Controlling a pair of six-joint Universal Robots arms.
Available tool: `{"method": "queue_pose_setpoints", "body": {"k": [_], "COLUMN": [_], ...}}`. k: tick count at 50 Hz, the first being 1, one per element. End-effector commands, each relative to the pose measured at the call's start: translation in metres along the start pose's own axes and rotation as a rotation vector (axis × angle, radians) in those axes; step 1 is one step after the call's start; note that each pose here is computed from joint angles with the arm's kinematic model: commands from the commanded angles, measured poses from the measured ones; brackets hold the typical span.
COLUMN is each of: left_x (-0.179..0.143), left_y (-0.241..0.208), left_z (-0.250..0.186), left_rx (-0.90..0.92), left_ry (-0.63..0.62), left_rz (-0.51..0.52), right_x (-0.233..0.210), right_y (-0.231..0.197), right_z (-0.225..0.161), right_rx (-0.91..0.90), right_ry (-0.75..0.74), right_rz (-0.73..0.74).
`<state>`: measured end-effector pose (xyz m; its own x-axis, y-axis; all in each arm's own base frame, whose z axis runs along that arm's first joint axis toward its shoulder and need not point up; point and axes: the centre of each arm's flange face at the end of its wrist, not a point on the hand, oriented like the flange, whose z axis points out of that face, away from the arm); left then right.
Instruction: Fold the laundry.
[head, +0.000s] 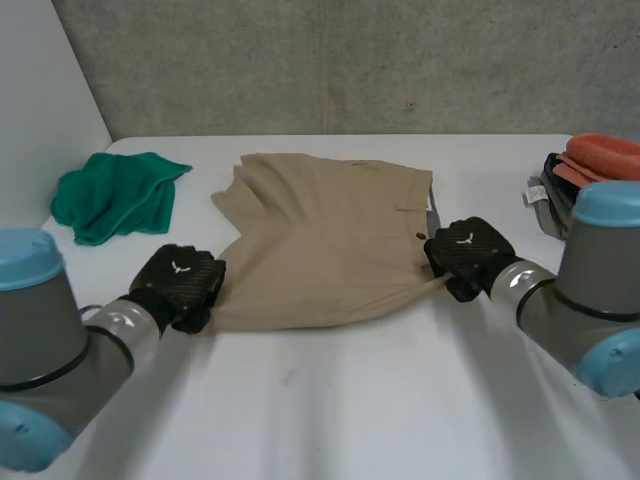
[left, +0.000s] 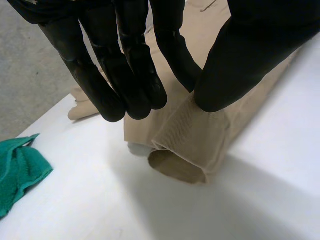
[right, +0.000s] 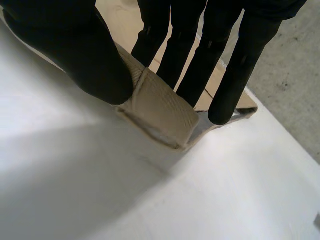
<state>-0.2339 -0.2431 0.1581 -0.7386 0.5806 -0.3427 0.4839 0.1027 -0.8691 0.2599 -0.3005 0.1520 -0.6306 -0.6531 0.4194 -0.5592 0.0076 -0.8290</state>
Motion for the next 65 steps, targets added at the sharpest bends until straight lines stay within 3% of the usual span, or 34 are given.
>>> {"method": "queue_pose_setpoints", "body": {"k": [1, 8, 13, 29, 37, 41, 49, 65], "left_x": [0.009, 0.030, 0.030, 0.021, -0.011, -0.017, -0.013, -0.003], "left_y": [0.004, 0.014, 0.008, -0.031, -0.059, -0.058, -0.032, -0.011], "left_z": [-0.041, -0.089, -0.097, -0.020, 0.047, 0.089, 0.137, 0.157], "left_rx": [-0.148, -0.409, -0.460, -0.183, 0.024, 0.106, 0.101, 0.078], "left_ry": [0.101, 0.285, 0.342, 0.174, 0.029, 0.043, 0.160, 0.187], "left_rz": [-0.008, 0.017, 0.027, 0.136, 0.117, 0.102, 0.097, 0.185], "right_x": [-0.001, -0.005, -0.003, -0.005, -0.012, -0.014, -0.018, -0.012], "right_y": [-0.001, -0.010, -0.016, -0.009, -0.001, 0.003, 0.010, 0.013], "right_z": [-0.044, -0.103, -0.108, -0.078, -0.077, -0.077, -0.077, -0.079], "right_rx": [-0.208, -0.456, -0.472, -0.388, -0.361, -0.357, -0.360, -0.364], "right_ry": [-0.168, -0.464, -0.482, -0.339, -0.319, -0.313, -0.311, -0.282], "right_rz": [-0.011, -0.080, -0.061, -0.008, -0.024, -0.021, -0.017, 0.001]}}
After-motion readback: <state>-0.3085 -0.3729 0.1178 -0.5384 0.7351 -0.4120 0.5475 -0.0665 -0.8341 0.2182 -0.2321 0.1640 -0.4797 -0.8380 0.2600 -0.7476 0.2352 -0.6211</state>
